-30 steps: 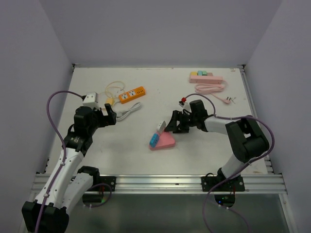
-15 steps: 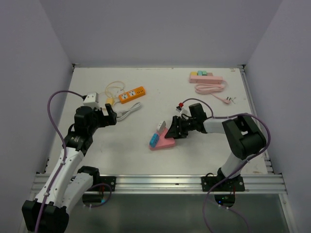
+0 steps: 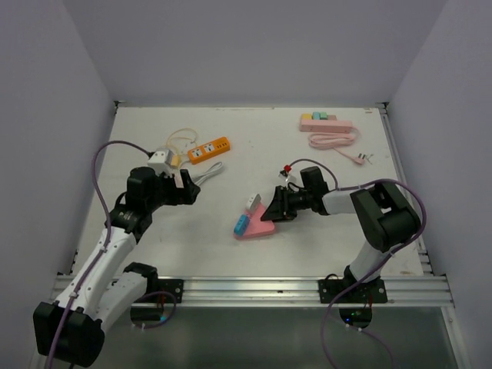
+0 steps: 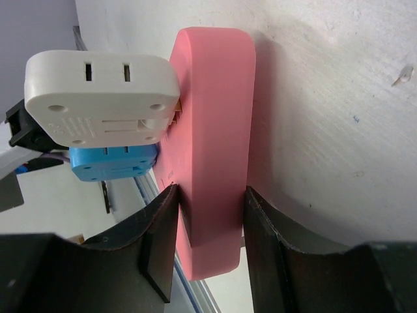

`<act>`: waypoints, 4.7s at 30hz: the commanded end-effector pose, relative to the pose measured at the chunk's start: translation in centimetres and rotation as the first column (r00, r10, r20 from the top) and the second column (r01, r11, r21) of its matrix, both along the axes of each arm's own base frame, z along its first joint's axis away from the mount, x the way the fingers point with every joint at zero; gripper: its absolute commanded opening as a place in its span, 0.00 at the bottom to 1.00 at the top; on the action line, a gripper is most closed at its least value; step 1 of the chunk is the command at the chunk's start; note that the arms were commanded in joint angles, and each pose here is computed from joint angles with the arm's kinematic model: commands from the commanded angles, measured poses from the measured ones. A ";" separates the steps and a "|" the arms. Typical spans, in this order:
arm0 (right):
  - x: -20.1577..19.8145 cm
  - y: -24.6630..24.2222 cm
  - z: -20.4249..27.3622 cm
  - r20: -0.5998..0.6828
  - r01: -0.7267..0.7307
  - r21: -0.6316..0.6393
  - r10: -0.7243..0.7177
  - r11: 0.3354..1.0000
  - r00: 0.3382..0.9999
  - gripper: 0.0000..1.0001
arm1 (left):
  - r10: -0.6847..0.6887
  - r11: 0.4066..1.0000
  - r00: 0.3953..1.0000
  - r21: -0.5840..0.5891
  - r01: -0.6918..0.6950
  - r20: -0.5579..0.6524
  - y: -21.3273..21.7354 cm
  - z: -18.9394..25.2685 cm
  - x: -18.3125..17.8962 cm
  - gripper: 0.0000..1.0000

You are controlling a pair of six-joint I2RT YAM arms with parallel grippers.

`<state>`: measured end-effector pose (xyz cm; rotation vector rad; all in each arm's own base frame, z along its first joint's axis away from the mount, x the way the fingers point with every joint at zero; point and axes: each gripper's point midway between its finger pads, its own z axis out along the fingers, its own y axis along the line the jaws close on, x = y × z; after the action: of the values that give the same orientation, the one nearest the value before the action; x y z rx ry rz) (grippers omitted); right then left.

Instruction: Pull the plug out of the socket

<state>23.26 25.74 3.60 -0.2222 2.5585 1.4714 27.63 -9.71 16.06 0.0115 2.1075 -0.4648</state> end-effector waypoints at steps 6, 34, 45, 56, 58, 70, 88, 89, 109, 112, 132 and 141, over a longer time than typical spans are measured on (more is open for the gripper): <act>0.6 -0.1 -0.2 0.049 0.064 0.001 -0.064 0.998 0.997 0.00 | -0.233 0.973 0.972 0.007 0.233 -0.024 -8.7 -0.7 -2.4 0.96; 0.3 -0.8 -1.6 0.060 0.061 -0.061 -0.058 0.996 0.997 0.00 | -0.433 0.798 0.865 0.337 0.499 -0.254 -19.8 -7.8 -6.9 0.69; 0.2 -1.1 -2.1 0.058 0.060 -0.088 -0.055 0.994 0.997 0.00 | -0.435 0.792 0.853 0.328 0.515 -0.288 -19.6 -8.5 -7.4 0.28; 0.4 -2.1 -3.5 0.055 0.085 -0.172 -0.076 0.981 0.996 0.00 | -0.437 0.820 0.862 0.281 0.499 -0.256 -20.1 -6.9 -7.2 0.00; 0.4 -2.4 -3.9 0.054 0.090 -0.205 -0.080 0.975 0.995 0.00 | -0.411 0.845 0.877 0.258 0.469 -0.249 -19.5 -6.4 -6.4 0.00; 0.7 -3.6 -5.3 0.062 0.112 -0.326 -0.097 0.939 0.993 0.00 | -0.348 0.910 0.907 0.146 0.388 -0.237 -17.4 -2.7 -4.6 0.00; 0.6 -3.3 -5.2 0.062 0.103 -0.305 -0.088 0.947 0.994 0.00 | 0.239 0.971 0.949 0.037 -0.237 -0.206 -1.6 -4.3 3.4 0.00; 0.6 -3.3 -5.2 0.061 0.102 -0.304 -0.088 0.947 0.994 0.00 | 0.264 0.963 0.939 0.010 -0.269 -0.220 -1.1 -4.5 3.6 0.00; 0.5 -3.2 -5.2 0.061 0.100 -0.299 -0.085 0.949 0.994 0.00 | 0.471 0.811 0.818 -0.202 -0.549 -0.331 7.2 -10.8 7.2 0.27; 0.5 -3.2 -5.2 0.060 0.100 -0.298 -0.086 0.949 0.994 0.00 | 0.474 0.805 0.816 -0.213 -0.554 -0.332 7.3 -10.9 6.5 0.42; 0.4 -2.8 -4.9 0.067 0.087 -0.282 -0.071 0.955 0.995 0.00 | 0.269 0.944 0.947 -0.147 -0.295 -0.173 4.7 -2.4 2.1 1.00; 0.1 -2.2 -4.5 0.081 0.060 -0.276 -0.039 0.959 0.996 0.00 | -0.091 0.993 0.980 -0.096 0.075 -0.176 -7.4 -1.4 1.0 1.00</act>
<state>23.74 26.04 2.91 -0.1985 2.5897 1.3439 28.41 -14.35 13.48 -0.1273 2.2709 -0.6306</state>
